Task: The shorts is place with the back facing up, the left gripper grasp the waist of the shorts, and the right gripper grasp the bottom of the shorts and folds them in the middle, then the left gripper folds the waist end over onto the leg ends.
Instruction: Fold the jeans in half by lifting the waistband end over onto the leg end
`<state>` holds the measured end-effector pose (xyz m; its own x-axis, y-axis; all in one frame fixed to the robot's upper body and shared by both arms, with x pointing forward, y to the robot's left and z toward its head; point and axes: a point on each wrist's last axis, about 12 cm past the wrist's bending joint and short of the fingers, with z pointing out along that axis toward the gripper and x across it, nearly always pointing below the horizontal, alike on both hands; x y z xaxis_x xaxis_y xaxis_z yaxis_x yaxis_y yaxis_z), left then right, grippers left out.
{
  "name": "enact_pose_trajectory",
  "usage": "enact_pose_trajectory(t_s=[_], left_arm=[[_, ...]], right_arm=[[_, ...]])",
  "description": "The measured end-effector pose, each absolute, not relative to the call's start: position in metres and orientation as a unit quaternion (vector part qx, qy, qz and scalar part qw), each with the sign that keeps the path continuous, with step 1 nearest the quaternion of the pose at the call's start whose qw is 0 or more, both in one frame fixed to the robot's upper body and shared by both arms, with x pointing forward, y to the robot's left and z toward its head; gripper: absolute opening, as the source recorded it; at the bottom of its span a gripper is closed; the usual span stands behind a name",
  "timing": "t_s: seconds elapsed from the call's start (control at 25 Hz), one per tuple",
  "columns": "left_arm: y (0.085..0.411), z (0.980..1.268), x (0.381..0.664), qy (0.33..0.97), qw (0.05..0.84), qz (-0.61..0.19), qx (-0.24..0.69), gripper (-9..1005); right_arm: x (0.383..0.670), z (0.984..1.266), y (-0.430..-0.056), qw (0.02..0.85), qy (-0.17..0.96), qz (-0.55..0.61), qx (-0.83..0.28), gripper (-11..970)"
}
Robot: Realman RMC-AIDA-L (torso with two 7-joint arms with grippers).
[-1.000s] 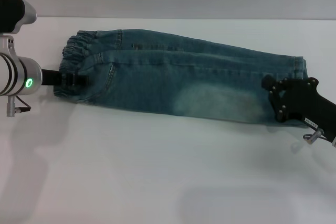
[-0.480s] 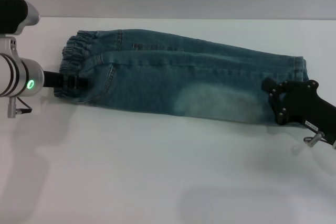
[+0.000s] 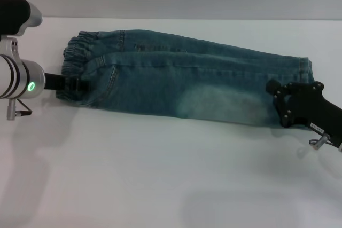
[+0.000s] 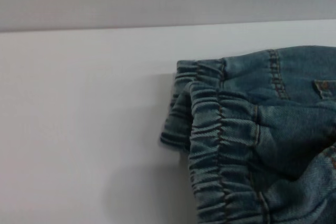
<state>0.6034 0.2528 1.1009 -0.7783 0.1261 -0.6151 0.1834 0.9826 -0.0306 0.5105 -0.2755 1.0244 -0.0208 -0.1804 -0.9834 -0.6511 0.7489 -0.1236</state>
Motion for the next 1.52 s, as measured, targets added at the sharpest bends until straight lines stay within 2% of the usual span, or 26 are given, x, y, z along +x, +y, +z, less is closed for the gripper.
enact_pose_trajectory(t_s=[0.2, 0.4, 0.64, 0.84, 1.04, 1.52], left_arm=[[0.252, 1.097, 0.605, 0.940, 0.328, -0.042, 0.086, 762], [0.252, 1.095, 0.606, 0.940, 0.330, -0.047, 0.080, 546], [0.252, 1.102, 0.605, 0.935, 0.342, -0.058, 0.072, 481], [0.248, 1.111, 0.603, 0.927, 0.360, -0.076, 0.070, 379], [0.248, 1.114, 0.603, 0.924, 0.367, -0.082, 0.067, 145], [0.245, 1.120, 0.602, 0.921, 0.373, -0.087, 0.073, 23]], right_arm=[[0.510, 1.025, -0.276, 0.633, 0.689, 0.187, -0.301, -1], [0.509, 1.025, -0.277, 0.635, 0.687, 0.188, -0.300, -2], [0.508, 1.025, -0.278, 0.635, 0.688, 0.187, -0.298, -2], [0.509, 1.025, -0.277, 0.634, 0.688, 0.189, -0.298, -2], [0.508, 1.025, -0.279, 0.635, 0.689, 0.188, -0.294, -2], [0.508, 1.025, -0.279, 0.636, 0.690, 0.187, -0.292, -2]])
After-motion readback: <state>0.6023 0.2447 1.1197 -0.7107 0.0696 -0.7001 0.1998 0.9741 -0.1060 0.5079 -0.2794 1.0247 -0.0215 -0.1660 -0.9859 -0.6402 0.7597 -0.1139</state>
